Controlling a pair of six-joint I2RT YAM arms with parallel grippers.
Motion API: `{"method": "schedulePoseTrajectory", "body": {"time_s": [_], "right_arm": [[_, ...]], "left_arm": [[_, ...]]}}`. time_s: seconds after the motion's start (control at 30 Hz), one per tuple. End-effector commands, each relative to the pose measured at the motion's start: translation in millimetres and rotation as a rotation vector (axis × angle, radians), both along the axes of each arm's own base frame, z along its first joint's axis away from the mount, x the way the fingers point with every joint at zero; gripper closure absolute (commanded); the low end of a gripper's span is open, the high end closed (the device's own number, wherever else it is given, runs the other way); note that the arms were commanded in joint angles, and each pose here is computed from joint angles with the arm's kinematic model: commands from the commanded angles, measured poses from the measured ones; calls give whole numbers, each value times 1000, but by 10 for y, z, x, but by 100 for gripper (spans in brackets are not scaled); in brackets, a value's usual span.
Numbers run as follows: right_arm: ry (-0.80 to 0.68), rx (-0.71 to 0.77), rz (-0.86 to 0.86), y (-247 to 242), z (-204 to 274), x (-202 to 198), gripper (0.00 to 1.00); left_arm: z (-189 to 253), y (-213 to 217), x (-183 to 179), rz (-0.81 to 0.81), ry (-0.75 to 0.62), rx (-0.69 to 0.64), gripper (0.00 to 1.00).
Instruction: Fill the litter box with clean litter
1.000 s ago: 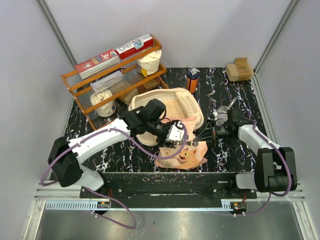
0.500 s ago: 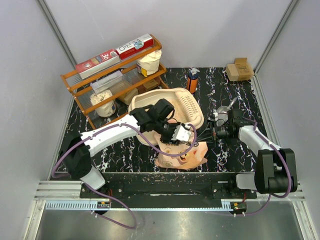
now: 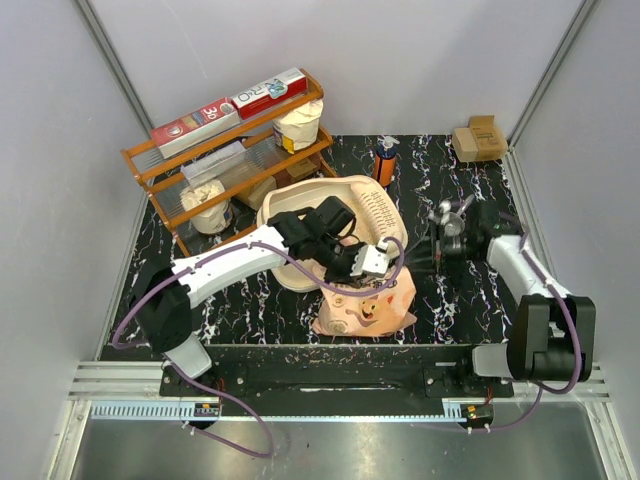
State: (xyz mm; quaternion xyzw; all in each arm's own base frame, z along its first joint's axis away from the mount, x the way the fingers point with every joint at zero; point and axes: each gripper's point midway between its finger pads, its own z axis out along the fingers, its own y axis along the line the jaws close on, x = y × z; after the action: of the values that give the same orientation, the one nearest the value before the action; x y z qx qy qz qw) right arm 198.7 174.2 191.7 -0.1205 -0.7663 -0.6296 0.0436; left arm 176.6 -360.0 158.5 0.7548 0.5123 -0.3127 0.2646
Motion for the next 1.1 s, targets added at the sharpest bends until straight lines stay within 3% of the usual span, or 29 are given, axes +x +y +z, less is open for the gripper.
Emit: {"method": "schedulePoseTrajectory", "body": {"time_s": [0.0,0.1,0.2,0.37,0.63,1.07], "right_arm": [[-710,-195,75,-262,746,367,64],[-1084,-389,237,-448,810,353,56],[-1407,-453,345,-484,855,160,49],[-1639,-510,456,-407,649,-71,42],[-1783,-472,543,-98,437,-170,37],[-1721,-394,712,195,-56,-152,40]], "left_arm": [[12,52,-195,133,217,79,91],[20,47,-270,167,280,68,93],[20,55,-294,198,324,60,94],[104,40,-163,255,402,13,94],[162,41,-115,279,494,-18,93],[208,9,-35,303,541,-43,93]]}}
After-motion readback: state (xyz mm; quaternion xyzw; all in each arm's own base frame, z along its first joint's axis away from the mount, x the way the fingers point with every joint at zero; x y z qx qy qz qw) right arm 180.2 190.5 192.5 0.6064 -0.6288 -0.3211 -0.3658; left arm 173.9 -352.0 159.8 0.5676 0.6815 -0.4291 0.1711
